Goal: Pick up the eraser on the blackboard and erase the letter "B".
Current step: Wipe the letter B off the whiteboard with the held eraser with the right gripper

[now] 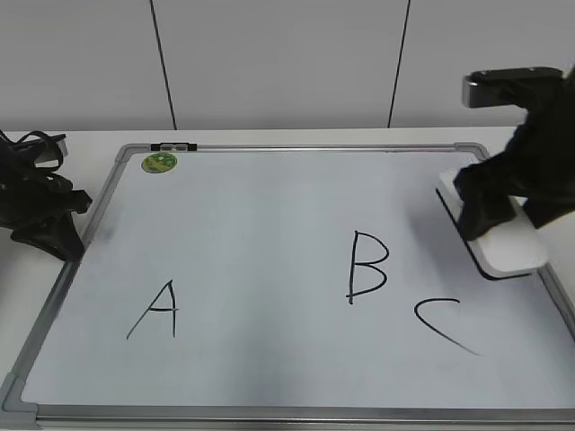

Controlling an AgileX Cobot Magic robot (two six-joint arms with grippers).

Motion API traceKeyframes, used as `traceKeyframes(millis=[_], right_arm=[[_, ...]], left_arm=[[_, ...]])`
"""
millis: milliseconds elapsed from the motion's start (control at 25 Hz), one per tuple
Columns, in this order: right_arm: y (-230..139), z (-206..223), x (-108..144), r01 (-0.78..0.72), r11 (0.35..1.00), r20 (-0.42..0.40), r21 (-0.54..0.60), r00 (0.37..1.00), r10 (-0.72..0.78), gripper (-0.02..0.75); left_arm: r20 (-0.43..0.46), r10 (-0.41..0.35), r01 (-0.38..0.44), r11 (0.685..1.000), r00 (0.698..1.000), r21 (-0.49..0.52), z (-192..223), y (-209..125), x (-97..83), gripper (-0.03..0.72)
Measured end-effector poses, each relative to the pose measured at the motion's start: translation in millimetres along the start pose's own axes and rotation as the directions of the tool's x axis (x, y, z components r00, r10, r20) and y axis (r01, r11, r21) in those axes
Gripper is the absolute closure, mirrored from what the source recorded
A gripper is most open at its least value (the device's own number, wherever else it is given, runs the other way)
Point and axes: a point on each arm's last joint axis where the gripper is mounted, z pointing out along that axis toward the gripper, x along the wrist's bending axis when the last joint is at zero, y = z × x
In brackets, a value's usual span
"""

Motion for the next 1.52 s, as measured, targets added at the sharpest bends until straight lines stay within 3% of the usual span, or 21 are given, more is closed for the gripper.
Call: traceKeyframes(millis=[280, 440, 1000, 1160, 1520], right_arm=[[37.3, 18.7, 40.5, 0.011, 1.0, -0.077, 0.003, 0.997, -0.01, 0.212], [55.1, 43.0, 49.0, 0.01, 0.999, -0.085, 0.036, 0.996, -0.007, 0.212], [96.6, 109.5, 53.6, 0.007, 0.99, -0.058, 0.144, 0.998, 0.001, 0.212], [104.6, 109.1, 50.2, 0.053, 0.991, -0.018, 0.123, 0.999, -0.051, 0.212], [108.4, 119.0, 49.3, 0.263, 0.952, -0.033, 0.156, 0.965, -0.261, 0.212]], left_arm=[[0.002, -0.001, 0.001, 1.0, 1.0, -0.001, 0.0, 0.1, -0.2, 0.65], [0.003, -0.002, 0.002, 1.0, 1.0, -0.001, 0.0, 0.1, -0.2, 0.65], [0.004, -0.004, 0.004, 1.0, 1.0, -0.002, 0.0, 0.1, -0.4, 0.651], [0.005, -0.004, 0.004, 1.0, 1.0, 0.0, 0.0, 0.0, -0.5, 0.651], [0.006, -0.004, 0.004, 1.0, 1.0, 0.0, 0.0, 0.0, -0.5, 0.651]])
